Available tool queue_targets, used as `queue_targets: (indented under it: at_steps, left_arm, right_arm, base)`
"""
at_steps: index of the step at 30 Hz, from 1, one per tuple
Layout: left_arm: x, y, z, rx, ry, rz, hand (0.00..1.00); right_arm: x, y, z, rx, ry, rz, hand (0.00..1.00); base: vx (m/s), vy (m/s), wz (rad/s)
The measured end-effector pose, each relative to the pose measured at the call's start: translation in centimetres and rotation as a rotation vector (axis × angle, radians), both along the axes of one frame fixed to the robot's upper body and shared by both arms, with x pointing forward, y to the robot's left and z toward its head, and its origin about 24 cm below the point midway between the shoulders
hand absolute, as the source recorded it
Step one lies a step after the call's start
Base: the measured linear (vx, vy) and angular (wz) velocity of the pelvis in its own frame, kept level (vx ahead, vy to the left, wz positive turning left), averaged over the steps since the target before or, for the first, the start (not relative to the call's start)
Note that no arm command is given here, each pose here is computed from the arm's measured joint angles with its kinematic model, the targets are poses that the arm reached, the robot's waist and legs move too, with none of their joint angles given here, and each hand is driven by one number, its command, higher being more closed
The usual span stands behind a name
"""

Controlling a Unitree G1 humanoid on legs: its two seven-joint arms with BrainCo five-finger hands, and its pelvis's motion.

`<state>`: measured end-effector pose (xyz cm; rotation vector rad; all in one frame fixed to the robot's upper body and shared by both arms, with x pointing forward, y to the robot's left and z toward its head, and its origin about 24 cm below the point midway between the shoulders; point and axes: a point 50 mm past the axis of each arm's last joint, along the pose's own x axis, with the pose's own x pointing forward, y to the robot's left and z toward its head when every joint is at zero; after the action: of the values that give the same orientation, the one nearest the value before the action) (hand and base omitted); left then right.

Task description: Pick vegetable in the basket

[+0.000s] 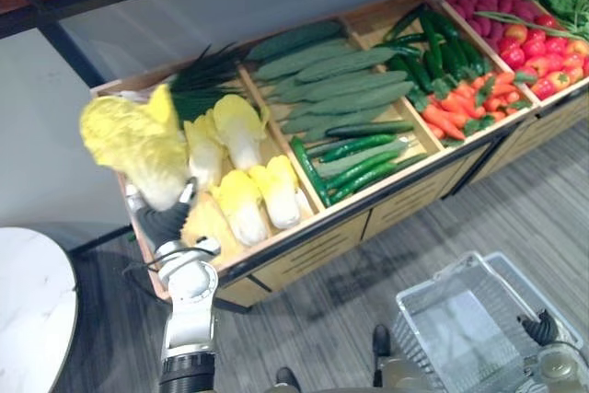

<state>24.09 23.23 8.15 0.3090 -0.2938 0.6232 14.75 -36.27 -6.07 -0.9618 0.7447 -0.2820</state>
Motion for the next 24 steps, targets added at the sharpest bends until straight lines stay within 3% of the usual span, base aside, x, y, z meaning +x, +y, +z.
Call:
queue_targets:
  at_steps: [8, 12, 19, 24]
  left_arm:
    - [0.7, -4.4, 0.3, 0.18, 0.044, -0.5, 1.0]
    - [0.5, -6.9, 0.0, 0.167, 0.099, -0.814, 1.0]
    - [0.1, -11.7, 1.1, 0.149, 0.132, -1.305, 1.0]
    - [-1.2, -13.8, 0.5, 0.179, 0.191, -1.5, 1.0]
  right_arm:
    - [5.9, 0.3, 4.2, -0.124, -0.056, 0.284, 1.0]
    - [9.0, 3.2, 6.4, -0.179, -0.109, 0.503, 1.0]
    - [11.9, 7.7, 9.2, -0.213, -0.229, 0.738, 1.0]
    - [12.6, 9.5, 9.3, -0.212, -0.234, 0.829, 1.0]
  base:
    - [0.01, -0.009, -0.77]
    - [-0.02, -0.005, -0.92]
    - [-0.02, -0.056, -0.54]
    - [0.0, -0.053, -0.13]
